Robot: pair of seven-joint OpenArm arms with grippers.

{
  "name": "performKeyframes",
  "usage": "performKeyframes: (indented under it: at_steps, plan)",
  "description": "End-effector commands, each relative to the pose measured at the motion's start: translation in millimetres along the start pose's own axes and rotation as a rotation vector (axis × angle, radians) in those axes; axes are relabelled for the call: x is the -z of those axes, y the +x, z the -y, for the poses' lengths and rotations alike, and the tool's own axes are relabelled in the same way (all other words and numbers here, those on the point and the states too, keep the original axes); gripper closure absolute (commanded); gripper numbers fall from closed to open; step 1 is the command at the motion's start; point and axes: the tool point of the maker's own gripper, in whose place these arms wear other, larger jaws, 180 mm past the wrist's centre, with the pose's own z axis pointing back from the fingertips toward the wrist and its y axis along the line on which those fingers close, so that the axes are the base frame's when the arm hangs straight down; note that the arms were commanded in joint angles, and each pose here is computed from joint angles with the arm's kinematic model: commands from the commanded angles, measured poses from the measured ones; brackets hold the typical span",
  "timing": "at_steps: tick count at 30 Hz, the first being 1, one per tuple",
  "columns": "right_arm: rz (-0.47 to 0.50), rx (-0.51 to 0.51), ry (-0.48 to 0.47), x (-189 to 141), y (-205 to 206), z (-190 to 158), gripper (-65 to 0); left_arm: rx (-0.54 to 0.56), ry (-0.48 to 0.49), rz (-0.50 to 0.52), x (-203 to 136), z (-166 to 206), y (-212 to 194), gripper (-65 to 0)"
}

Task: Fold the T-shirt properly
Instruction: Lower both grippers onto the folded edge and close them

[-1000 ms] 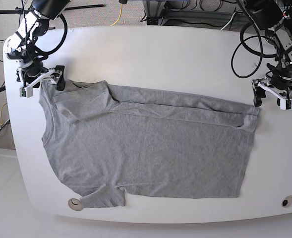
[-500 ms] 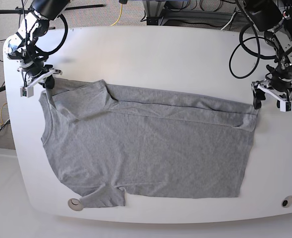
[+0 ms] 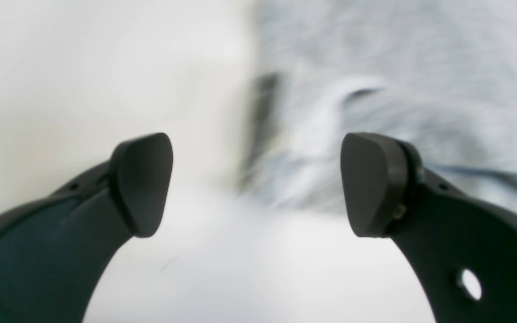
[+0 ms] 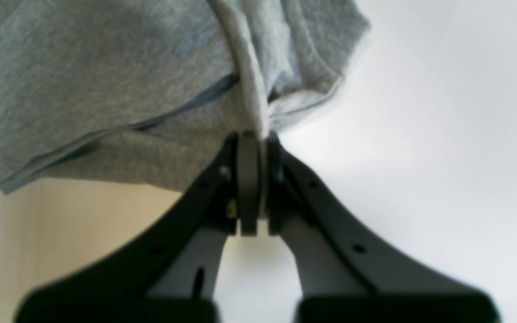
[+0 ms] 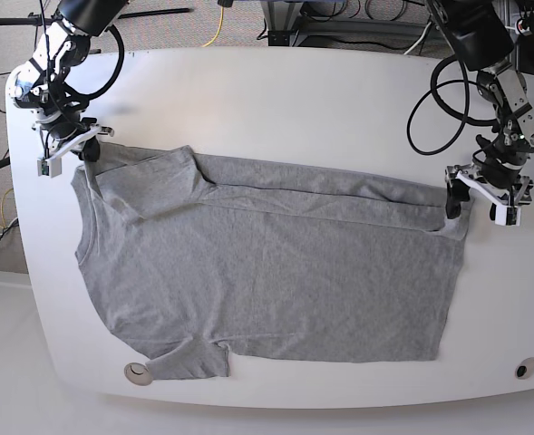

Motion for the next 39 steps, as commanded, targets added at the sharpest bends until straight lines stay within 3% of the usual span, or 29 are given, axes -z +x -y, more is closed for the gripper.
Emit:
performKeyframes:
  at_steps: [1,13,25,34,39]
  plan:
    - [0.044,-0.024,-0.006,-4.7,16.4,3.8,0.0,-0.002,-0.005,0.051,0.8,3.3,15.0,-54.5]
    - [0.043,-0.022,-0.008,-5.6,15.4,4.7,0.0,-0.057,-0.023,0.008,7.0,10.9,-8.0,-54.5]
    - [0.047,-0.022,-0.008,-5.2,17.5,4.3,0.0,-0.072,0.029,0.005,-0.8,-14.2,-11.1,-54.5]
    - [0.048,-0.023,-0.005,-4.8,18.1,3.6,0.0,-0.12,0.026,0.06,7.1,-19.4,-14.1,-54.5]
    - [0.045,-0.022,-0.007,-5.3,16.7,4.3,0.0,-0.145,0.003,0.03,18.5,-12.4,-23.2,-54.5]
